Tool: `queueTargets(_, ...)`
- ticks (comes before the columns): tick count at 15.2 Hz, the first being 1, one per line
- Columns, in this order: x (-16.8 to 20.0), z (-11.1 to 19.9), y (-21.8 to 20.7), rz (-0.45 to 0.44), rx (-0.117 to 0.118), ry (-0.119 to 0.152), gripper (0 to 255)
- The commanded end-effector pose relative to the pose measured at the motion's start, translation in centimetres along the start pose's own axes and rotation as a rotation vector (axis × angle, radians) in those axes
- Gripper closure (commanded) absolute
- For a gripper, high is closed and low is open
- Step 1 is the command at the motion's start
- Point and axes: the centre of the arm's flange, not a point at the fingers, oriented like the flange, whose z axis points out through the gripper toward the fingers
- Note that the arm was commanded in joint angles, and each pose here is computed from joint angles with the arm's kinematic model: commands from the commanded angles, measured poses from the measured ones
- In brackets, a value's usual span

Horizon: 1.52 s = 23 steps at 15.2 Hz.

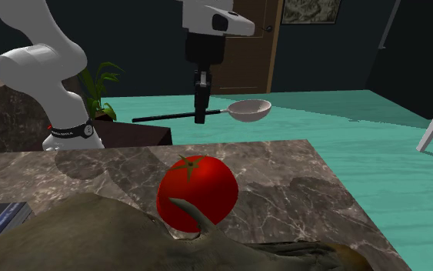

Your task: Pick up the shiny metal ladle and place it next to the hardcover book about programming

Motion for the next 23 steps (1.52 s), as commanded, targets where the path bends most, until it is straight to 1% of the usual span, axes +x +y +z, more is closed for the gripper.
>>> queueTargets(1, -1.3, -0.3, 0.6, 0.000, 0.000, 0.000, 255)
queueTargets(23, -28.5, 3.5, 9.9, 0.000, 0.000, 0.000, 255)
